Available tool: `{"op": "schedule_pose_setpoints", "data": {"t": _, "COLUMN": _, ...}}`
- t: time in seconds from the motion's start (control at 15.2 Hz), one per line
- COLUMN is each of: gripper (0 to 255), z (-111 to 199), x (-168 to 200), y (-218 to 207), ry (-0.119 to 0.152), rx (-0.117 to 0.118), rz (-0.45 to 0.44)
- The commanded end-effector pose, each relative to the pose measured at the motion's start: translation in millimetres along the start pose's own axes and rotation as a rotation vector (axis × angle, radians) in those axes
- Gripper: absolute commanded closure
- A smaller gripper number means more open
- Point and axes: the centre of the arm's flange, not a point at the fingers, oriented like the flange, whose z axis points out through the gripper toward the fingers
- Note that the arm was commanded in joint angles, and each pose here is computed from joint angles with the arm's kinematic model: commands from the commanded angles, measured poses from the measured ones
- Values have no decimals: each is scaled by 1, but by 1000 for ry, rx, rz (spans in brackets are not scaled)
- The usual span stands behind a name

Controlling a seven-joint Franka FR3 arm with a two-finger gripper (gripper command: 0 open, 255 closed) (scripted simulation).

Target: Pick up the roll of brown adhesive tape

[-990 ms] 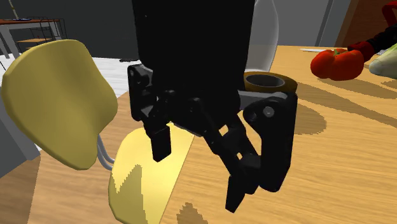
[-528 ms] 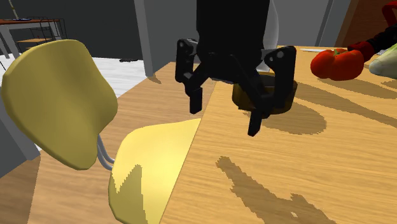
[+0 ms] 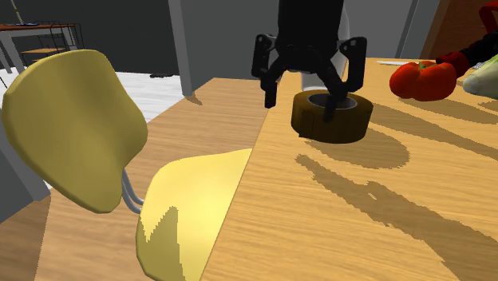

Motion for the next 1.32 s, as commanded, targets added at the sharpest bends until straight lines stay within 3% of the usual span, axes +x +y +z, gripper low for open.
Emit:
{"op": "schedule_pose_setpoints", "data": {"t": 0.0, "gripper": 0, "z": -5, "x": 26, "y": -7, "ry": -1, "rx": 1, "rz": -1}}
{"op": "schedule_pose_setpoints", "data": {"t": 0.4, "gripper": 0, "z": -17, "x": 101, "y": -28, "ry": -5, "rx": 2, "rz": -5}}
{"op": "schedule_pose_setpoints", "data": {"t": 0.99, "gripper": 0, "z": 23, "x": 103, "y": -29, "ry": -5, "rx": 2, "rz": -5}}
{"op": "schedule_pose_setpoints", "data": {"t": 1.06, "gripper": 255, "z": 23, "x": 103, "y": -28, "ry": -5, "rx": 2, "rz": -5}}
{"op": "schedule_pose_setpoints", "data": {"t": 1.25, "gripper": 255, "z": 23, "x": 103, "y": -28, "ry": -5, "rx": 2, "rz": -5}}
